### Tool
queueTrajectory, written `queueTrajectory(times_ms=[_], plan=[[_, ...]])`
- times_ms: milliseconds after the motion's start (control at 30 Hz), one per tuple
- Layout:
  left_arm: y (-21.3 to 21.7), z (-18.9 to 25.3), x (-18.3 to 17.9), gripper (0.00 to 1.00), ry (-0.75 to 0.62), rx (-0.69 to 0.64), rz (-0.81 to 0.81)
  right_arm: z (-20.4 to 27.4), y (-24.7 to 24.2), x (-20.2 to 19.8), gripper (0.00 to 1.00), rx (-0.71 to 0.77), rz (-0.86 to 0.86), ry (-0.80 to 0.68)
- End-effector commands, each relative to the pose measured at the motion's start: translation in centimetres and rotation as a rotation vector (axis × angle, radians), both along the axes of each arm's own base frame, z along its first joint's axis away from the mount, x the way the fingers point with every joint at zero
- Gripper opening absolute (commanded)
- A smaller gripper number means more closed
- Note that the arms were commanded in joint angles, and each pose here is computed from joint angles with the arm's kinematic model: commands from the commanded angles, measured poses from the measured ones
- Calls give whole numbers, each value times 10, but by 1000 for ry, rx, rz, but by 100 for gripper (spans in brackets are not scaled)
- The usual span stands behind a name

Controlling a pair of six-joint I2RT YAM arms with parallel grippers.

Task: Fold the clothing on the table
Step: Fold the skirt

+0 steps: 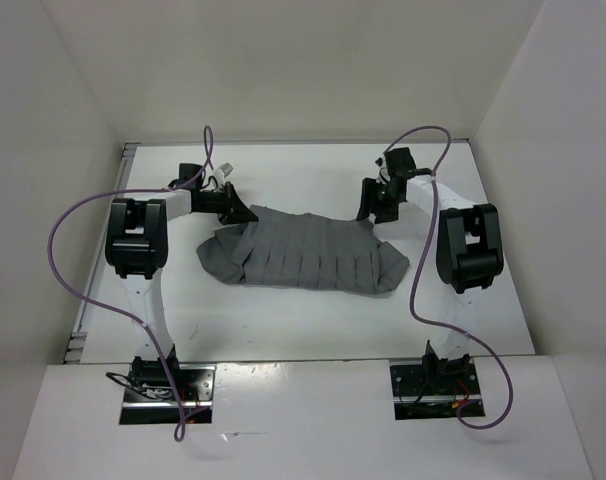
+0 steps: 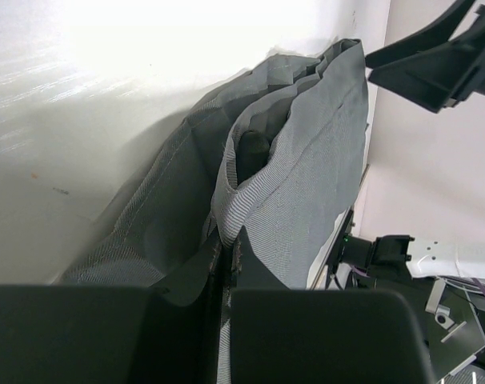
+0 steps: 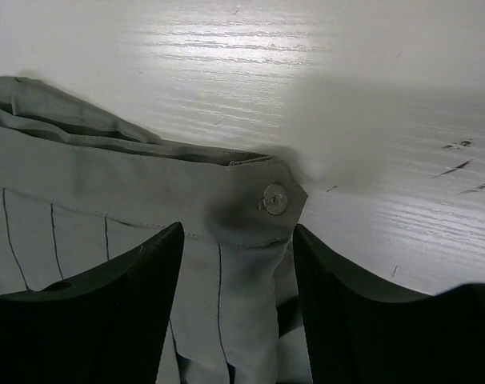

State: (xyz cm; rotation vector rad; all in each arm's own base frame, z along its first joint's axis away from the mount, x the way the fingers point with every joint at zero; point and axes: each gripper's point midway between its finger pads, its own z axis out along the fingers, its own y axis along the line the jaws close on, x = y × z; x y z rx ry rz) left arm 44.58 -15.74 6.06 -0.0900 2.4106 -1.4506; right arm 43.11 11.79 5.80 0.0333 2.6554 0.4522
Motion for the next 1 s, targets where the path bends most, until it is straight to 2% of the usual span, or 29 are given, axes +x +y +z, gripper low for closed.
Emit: queueTrajectory(times_ms=[0,133,233,267,367,433,500,600,667,700,733,767,833,867,933,967], plan=[[0,4,0,0,-36,-21,-26,-7,7,5,62,10,37,-8],[-1,1,-1,0,-27,-28,-32,-19,13,13,55,29,49,19],[-2,-1,-2,0,-18,-37,-38,-19,18,9,43,35,72,27],[-2,-1,-2,0,-18,-37,-38,-19,22,8,27,35,81,27],[-3,4,-2,0,-27,-57,-52,3,19,12,0,23,71,-27],[-6,17,-2,0,-44,-97,-81,24,17,13,0,-2,50,-72],[-7,52,10,0,-119,-99,-77,79,13,27,0,-5,17,-206],[-7,95,26,0,-199,-100,-63,141,2,45,0,-45,-45,-330],[-6,139,49,0,-306,-98,-53,162,-13,56,0,-72,-90,-358],[-6,151,57,0,-314,-104,-36,195,-14,68,0,-70,-107,-431],[-7,182,71,0,-388,-109,-34,208,-19,75,0,-89,-131,-460],[-7,195,78,0,-413,-116,-30,242,-20,81,0,-85,-148,-529],[-3,236,86,0,-481,-137,-23,274,-29,89,0,-99,-206,-602],[-3,271,92,0,-571,-139,-27,310,-31,91,0,-86,-225,-684],[-3,300,96,0,-623,-133,-21,347,-33,87,0,-71,-243,-767],[-3,348,89,0,-746,-131,-30,377,-35,77,0,-54,-250,-825]])
